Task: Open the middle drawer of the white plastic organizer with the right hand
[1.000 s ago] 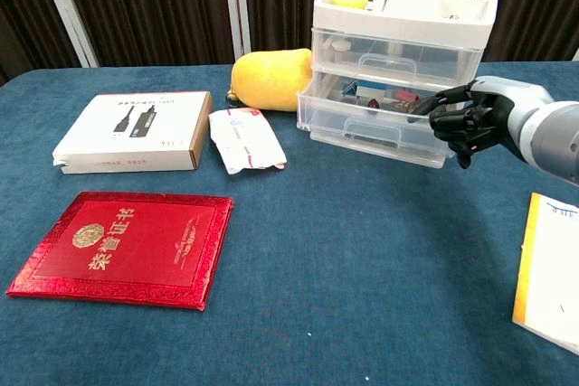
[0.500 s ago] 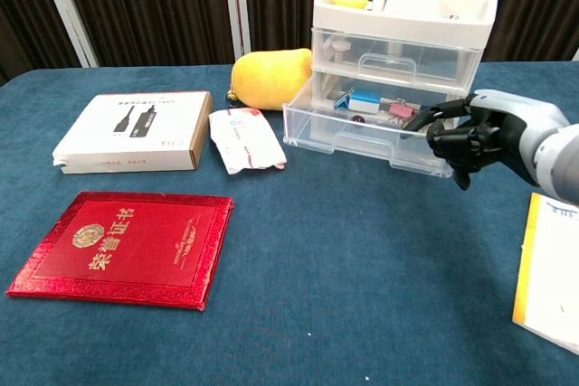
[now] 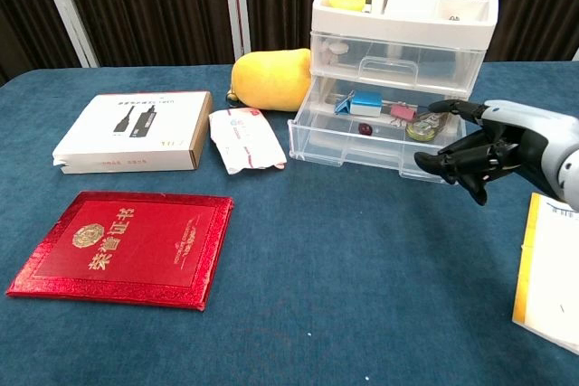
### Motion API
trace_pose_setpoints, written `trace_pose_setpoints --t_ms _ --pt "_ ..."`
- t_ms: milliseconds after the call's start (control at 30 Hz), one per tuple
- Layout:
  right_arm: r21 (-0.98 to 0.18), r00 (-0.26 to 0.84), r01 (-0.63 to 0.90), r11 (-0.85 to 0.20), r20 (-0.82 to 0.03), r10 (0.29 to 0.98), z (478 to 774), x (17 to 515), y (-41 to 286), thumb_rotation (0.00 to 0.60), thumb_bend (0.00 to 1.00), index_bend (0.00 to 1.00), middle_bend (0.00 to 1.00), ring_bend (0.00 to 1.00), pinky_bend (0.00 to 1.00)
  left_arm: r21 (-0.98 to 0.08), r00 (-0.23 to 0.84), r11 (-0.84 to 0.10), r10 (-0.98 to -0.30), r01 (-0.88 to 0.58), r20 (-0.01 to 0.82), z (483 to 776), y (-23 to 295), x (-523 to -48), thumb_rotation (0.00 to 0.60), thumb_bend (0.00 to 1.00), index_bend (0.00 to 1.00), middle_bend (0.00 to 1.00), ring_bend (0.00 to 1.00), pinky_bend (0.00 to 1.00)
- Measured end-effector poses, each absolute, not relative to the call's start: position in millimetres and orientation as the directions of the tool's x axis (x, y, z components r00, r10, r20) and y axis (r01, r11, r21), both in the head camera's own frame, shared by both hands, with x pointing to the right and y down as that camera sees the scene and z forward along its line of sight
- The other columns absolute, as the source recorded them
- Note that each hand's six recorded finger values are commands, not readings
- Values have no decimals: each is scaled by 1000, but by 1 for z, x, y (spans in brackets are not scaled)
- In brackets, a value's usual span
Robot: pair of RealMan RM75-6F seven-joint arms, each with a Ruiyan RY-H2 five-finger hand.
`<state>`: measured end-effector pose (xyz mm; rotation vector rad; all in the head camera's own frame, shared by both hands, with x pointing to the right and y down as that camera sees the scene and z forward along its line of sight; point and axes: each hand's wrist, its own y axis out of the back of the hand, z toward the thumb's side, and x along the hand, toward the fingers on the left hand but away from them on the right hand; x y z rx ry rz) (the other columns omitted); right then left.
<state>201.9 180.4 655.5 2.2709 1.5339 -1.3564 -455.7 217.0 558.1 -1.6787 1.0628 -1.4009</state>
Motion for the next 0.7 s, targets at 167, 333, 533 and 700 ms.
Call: trace_pose_setpoints --t_ms 167,333,533,700 --pt "-418 102 760 -497 -678 728 643 207 181 600 410 0 736 752 734 -895 80 -419 -908 -155 412 557 218 -456 600 17 24 0 0 67" --pt "-540 75 678 -499 -624 777 618 231 183 600 410 0 725 743 708 -903 85 -406 -913 -142 398 552 221 -457 600 19 24 0 0 67" --pt "-769 2 462 -443 -498 867 577 296 193 600 400 0 398 437 422 -908 62 -403 -915 -118 398 545 232 -464 600 18 24 0 0 67" --pt "-865 -68 252 -434 -463 883 553 369 231 600 321 0 15 23 80 -906 52 -415 -910 -81 412 543 240 -468 600 18 25 0 0 53"
